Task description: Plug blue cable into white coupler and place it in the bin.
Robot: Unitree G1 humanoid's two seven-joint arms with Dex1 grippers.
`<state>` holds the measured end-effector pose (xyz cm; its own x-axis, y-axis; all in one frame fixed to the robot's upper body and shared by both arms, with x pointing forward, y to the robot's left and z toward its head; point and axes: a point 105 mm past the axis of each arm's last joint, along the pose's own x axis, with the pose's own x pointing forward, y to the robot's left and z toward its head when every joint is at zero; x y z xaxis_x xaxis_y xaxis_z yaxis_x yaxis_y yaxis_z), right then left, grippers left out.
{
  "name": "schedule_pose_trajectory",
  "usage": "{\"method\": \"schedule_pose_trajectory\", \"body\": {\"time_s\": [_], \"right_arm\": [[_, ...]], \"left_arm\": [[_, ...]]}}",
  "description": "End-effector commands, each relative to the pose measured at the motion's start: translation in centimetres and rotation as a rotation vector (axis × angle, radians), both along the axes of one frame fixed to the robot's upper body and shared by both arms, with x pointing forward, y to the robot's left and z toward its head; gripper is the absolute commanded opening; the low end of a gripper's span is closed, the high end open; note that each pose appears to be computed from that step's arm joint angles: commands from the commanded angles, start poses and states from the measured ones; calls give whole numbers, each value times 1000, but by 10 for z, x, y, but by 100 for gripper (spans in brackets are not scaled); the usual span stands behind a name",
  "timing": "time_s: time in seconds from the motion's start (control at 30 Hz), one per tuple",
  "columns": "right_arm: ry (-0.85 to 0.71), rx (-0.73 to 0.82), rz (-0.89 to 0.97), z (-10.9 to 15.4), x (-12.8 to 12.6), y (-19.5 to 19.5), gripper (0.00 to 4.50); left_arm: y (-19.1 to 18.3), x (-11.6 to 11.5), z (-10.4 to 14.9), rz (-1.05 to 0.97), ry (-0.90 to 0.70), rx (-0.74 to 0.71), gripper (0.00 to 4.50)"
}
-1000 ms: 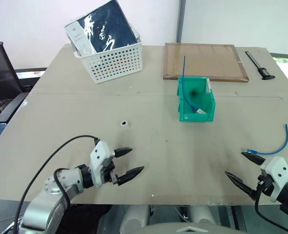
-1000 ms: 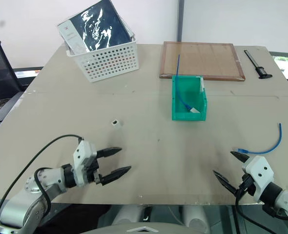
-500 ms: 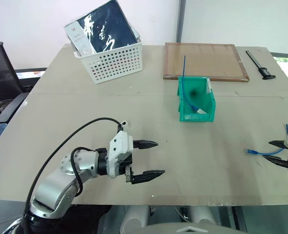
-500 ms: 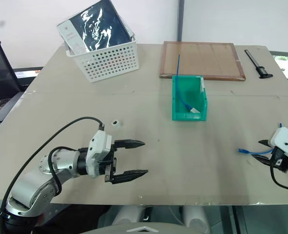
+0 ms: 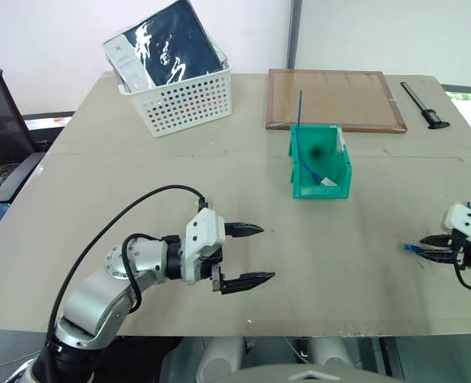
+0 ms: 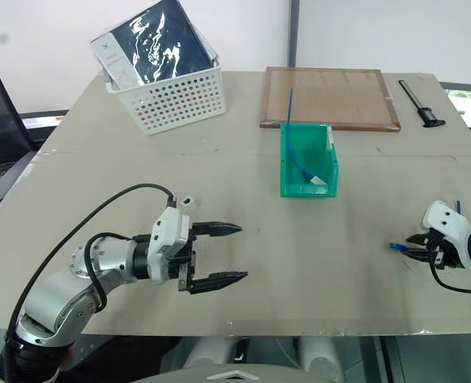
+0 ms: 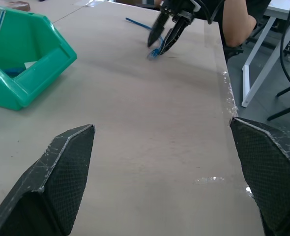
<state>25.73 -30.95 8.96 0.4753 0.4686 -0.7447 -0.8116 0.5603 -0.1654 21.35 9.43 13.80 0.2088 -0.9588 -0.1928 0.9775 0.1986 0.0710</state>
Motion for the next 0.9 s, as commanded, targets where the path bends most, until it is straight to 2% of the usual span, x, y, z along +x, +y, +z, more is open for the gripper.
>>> {"method": "schedule_pose_trajectory", "body": {"time_s": [0.03,0.13,0.3,0.4,0.53,0.7,0.73,0.77,0.83,0.9], "right_arm": [[-34,10,13,4,5,3,5],[-62,38,94,11,7,26,5],[-105,98,305,25,8,104,5],[-142,40,446,19,14,147,5],[-171,76,564,17,27,203,5],[-128,-15,670,-5,39,226,5],[-121,-22,672,-8,41,225,55],[-114,-26,682,-10,41,224,79],[-133,-3,678,-3,41,222,158],[-179,84,643,14,39,218,246]], "left_arm": [[0,-4,9,-12,-52,-2,450],[4,0,6,14,-49,-5,450],[21,7,-7,96,-43,12,450],[29,11,-14,135,-58,35,450],[38,14,-17,153,-76,56,450],[41,19,-24,175,-102,100,450],[41,19,-26,175,-101,106,450],[41,20,-29,177,-97,116,450],[39,21,-32,173,-96,123,450],[34,24,-37,152,-108,146,450]]}}
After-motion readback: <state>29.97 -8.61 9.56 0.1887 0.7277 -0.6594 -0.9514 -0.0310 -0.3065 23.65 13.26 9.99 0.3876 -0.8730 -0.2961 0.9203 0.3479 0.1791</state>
